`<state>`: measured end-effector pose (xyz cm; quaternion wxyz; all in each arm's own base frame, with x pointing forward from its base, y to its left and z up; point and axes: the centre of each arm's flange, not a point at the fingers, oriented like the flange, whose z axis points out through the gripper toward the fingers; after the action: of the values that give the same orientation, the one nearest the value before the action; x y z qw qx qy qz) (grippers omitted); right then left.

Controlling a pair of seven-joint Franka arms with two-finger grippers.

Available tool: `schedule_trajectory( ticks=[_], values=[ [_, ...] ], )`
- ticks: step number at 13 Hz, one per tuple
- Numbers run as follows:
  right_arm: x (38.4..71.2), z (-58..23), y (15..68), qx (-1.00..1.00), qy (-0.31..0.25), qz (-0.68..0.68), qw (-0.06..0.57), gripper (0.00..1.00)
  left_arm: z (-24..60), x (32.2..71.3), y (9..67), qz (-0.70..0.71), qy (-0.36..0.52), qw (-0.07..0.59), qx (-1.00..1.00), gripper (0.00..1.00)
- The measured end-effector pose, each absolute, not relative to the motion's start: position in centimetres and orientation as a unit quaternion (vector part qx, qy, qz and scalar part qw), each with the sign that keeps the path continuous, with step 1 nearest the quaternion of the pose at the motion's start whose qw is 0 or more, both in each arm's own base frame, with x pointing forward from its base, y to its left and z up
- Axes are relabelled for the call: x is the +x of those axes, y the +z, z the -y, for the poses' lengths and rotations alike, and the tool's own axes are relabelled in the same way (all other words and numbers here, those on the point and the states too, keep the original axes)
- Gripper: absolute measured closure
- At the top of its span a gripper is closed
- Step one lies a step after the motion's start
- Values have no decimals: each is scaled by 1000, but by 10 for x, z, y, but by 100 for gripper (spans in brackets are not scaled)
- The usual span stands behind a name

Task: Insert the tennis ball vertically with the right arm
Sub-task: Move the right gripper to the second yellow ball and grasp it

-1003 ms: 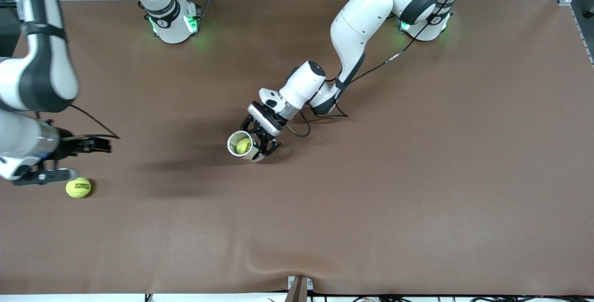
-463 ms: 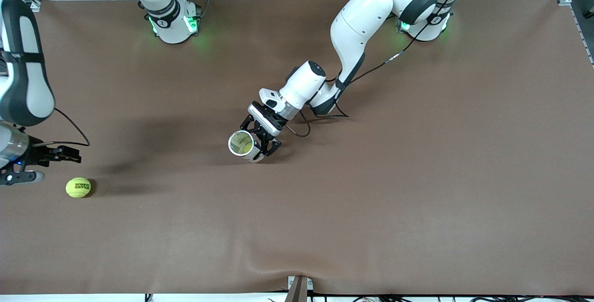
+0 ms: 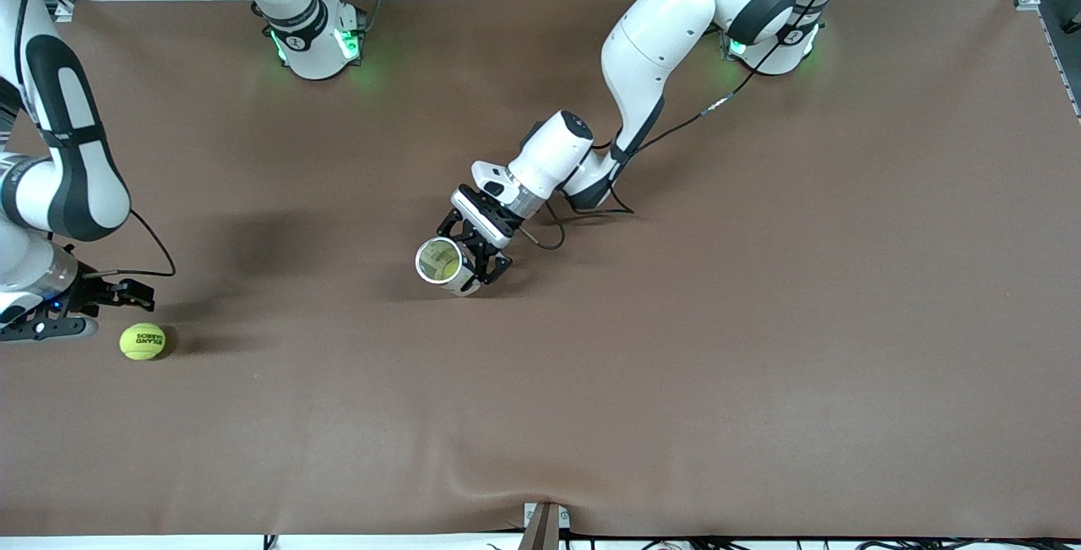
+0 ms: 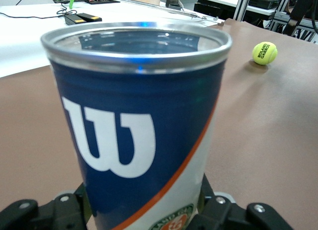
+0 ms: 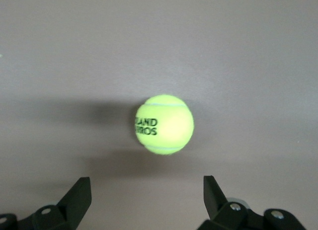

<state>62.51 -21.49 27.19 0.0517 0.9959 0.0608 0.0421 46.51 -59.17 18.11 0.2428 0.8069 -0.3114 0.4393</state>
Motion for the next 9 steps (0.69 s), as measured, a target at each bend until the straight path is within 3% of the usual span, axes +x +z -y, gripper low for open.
schedule_trajectory(
  ticks=[9],
  values=[
    [626, 230, 209, 993, 88, -57, 52, 0, 589, 461, 173, 315, 432, 239, 811, 17]
  ],
)
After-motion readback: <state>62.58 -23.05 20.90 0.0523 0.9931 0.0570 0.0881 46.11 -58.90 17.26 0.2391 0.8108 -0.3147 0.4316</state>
